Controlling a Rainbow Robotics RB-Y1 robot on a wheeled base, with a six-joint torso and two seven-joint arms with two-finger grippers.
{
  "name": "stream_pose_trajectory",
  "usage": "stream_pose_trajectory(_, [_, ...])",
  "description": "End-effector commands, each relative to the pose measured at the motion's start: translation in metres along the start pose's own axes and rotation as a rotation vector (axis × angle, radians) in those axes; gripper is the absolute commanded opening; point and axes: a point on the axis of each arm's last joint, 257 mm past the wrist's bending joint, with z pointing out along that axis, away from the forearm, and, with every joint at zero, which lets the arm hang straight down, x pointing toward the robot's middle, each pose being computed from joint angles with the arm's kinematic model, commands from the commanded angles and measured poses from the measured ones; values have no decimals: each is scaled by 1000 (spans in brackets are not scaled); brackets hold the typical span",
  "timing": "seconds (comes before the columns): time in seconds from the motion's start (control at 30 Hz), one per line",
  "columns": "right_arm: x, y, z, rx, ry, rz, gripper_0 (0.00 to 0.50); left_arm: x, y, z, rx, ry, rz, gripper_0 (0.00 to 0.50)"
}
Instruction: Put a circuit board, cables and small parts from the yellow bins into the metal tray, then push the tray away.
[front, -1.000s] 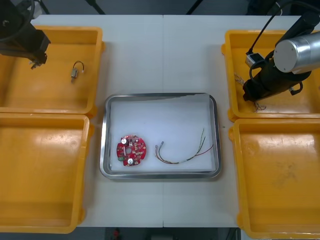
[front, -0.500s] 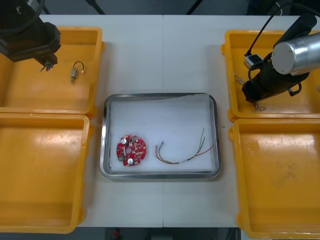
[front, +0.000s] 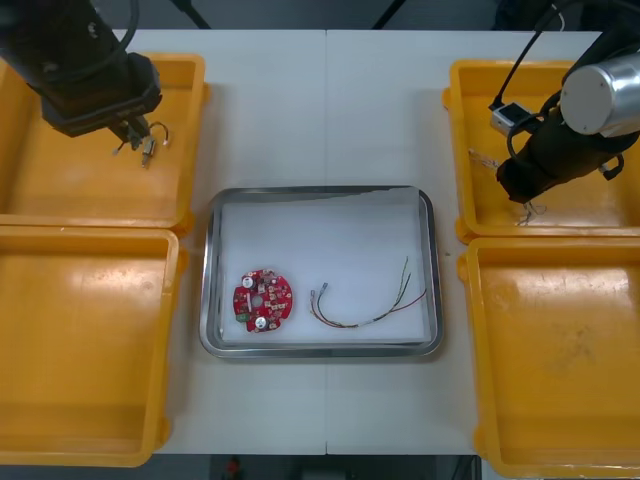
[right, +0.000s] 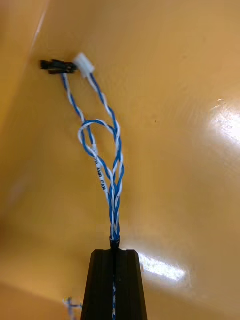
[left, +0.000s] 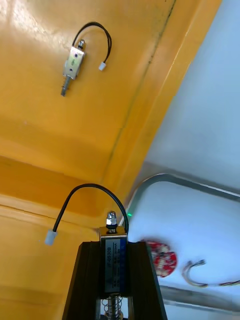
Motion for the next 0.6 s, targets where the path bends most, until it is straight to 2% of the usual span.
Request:
stream_pose_trajectory(0.03, [-20,-25,-51,-28,-89,-15,0,13,-34,1,10,-48,-72,0])
stream_pose_trajectory(0.2, [-18,-25,-76,-40,-86,-72,0,37,-46,27,-39,-48,-107,0])
stream_pose_trajectory(0.27, [-17,-24,-85,-43,-83,-77,0,47,-49,39,-44,-41,-122,0])
stream_pose_trajectory(0.4, [-15,-19,-103,-55,-76,-89,0,63,-53,65,-46,-73,-159,0])
stream_pose_trajectory(0.47, [-12,-16,-111,-56,-65,-100,0,71,-52,77,-50,-76,-174,0])
stream_pose_trajectory(0.6, [-7,-12,-124,-48,-48,-121,0,82,-58,89,-46,-78,-198,0])
